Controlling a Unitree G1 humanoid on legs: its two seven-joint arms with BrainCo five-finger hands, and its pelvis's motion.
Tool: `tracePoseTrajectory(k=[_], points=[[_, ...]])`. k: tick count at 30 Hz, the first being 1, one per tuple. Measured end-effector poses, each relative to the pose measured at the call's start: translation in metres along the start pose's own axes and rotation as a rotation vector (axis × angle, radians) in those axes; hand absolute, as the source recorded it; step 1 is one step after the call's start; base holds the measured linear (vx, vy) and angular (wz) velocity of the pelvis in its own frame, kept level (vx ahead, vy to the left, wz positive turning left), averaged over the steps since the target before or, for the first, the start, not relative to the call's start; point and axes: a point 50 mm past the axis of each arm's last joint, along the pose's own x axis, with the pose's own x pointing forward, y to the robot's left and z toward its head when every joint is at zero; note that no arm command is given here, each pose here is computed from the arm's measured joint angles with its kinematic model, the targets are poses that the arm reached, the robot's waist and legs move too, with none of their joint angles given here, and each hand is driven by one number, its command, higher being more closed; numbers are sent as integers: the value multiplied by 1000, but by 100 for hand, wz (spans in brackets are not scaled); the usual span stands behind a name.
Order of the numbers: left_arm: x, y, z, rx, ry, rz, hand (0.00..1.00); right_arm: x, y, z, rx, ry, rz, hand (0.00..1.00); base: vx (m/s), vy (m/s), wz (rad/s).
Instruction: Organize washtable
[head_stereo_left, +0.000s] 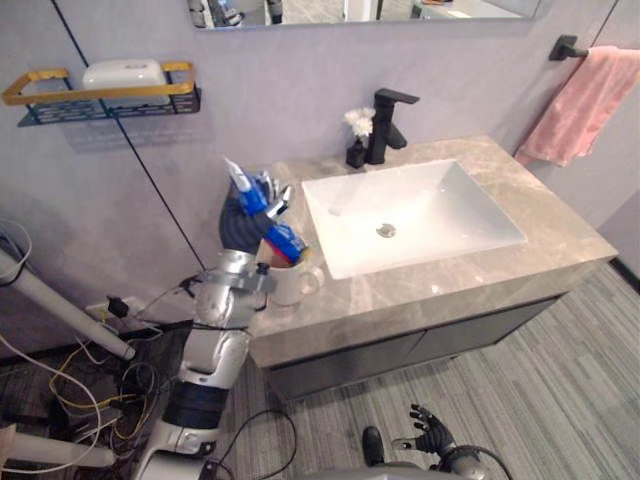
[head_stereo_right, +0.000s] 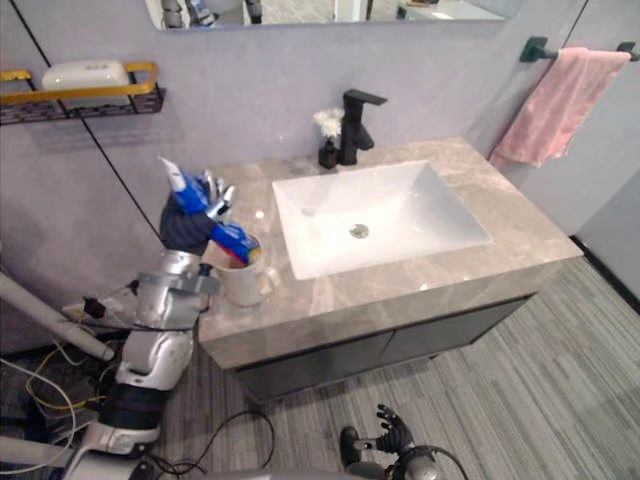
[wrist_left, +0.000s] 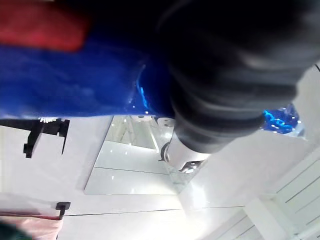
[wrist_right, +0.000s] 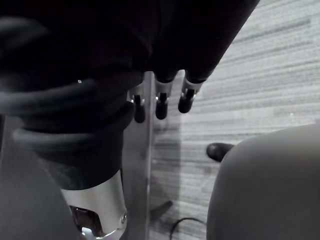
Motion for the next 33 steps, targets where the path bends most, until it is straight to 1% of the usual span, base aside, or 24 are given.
tracePoseTrajectory(k=[14,22,33], points=[[-1,-1,-2,-12,4,7,100,0,0,0,0,0,1,0,0,0,0],[-9,0,-8,-26,31,30,100,0,0,0,0,0,1,0,0,0,0],[-9,-1,-9,-14,45,30,100,0,0,0,1,0,1,0,0,0,0]])
